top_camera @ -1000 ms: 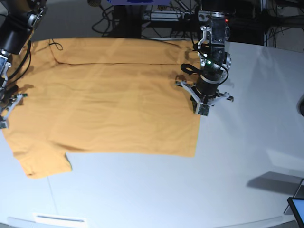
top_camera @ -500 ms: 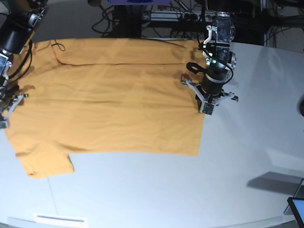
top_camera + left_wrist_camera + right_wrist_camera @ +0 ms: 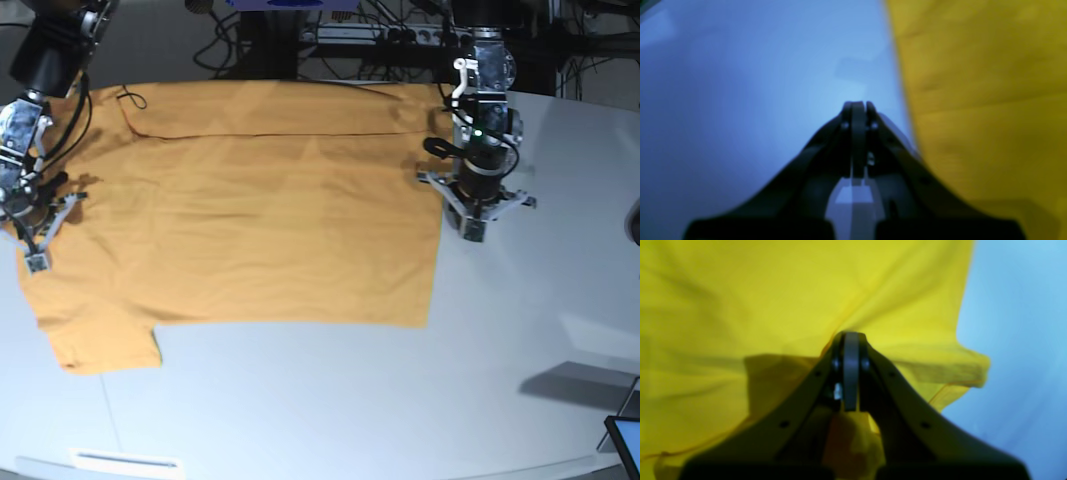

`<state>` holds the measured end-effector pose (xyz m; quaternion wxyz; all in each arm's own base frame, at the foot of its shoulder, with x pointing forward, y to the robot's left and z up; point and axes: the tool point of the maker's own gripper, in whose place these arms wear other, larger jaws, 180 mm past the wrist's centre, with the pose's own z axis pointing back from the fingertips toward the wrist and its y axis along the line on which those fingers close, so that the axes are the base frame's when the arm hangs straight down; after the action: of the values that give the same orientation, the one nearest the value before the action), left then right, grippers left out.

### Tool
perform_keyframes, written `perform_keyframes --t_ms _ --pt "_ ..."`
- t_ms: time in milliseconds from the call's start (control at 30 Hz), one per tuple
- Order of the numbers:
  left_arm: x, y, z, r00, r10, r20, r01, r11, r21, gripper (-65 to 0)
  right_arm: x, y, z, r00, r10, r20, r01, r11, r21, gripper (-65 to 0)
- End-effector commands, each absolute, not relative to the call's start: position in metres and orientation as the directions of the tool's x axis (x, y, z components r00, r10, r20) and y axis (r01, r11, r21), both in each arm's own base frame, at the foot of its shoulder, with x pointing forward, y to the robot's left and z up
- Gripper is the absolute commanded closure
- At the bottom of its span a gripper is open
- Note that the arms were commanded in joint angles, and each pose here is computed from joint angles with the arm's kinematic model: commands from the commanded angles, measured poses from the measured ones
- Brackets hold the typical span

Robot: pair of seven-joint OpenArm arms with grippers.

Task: Fold the T-shirt properly
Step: 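Pull the held side edges with both grippers toward the left gripper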

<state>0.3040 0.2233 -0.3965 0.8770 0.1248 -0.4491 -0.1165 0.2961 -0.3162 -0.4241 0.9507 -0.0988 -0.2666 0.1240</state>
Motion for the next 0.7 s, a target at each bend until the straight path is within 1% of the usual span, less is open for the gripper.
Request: perform_keyframes --t_ms 0,167,267,400,467,667 --pt "0.312 0.226 -0.383 0.530 -0.327 0.783 0.082 0.938 0.336 0.0 0.279 -0.309 -0.436 0.859 0.314 0.403 -0.238 0.944 -0.228 0.0" --pt "0.313 0.238 -0.380 0.529 -0.348 0.774 0.084 0.929 0.361 0.0 0.287 -0.291 -0.431 0.844 0.342 0.412 -0.266 0.936 -0.233 0.0" --pt "0.316 0.238 -0.376 0.519 -0.350 0.780 0.081 0.928 0.362 0.0 0.290 -0.290 -0.431 0.844 0.338 0.417 -0.259 0.937 -0.235 0.0" --pt "0.319 0.236 -0.373 0.510 -0.351 0.785 0.083 0.929 0.361 0.0 0.293 -0.300 -0.427 0.851 0.302 0.430 -0.205 0.944 -0.257 0.0" --pt "0.319 0.234 -0.373 0.509 -0.350 0.787 0.085 0.930 0.358 0.0 0.295 -0.314 -0.420 0.850 0.312 0.424 -0.200 0.936 -0.289 0.0" --pt "0.319 0.233 -0.374 0.509 -0.348 0.787 0.086 0.931 0.355 0.0 0.290 -0.342 -0.425 0.870 0.303 0.390 -0.189 0.934 -0.304 0.0"
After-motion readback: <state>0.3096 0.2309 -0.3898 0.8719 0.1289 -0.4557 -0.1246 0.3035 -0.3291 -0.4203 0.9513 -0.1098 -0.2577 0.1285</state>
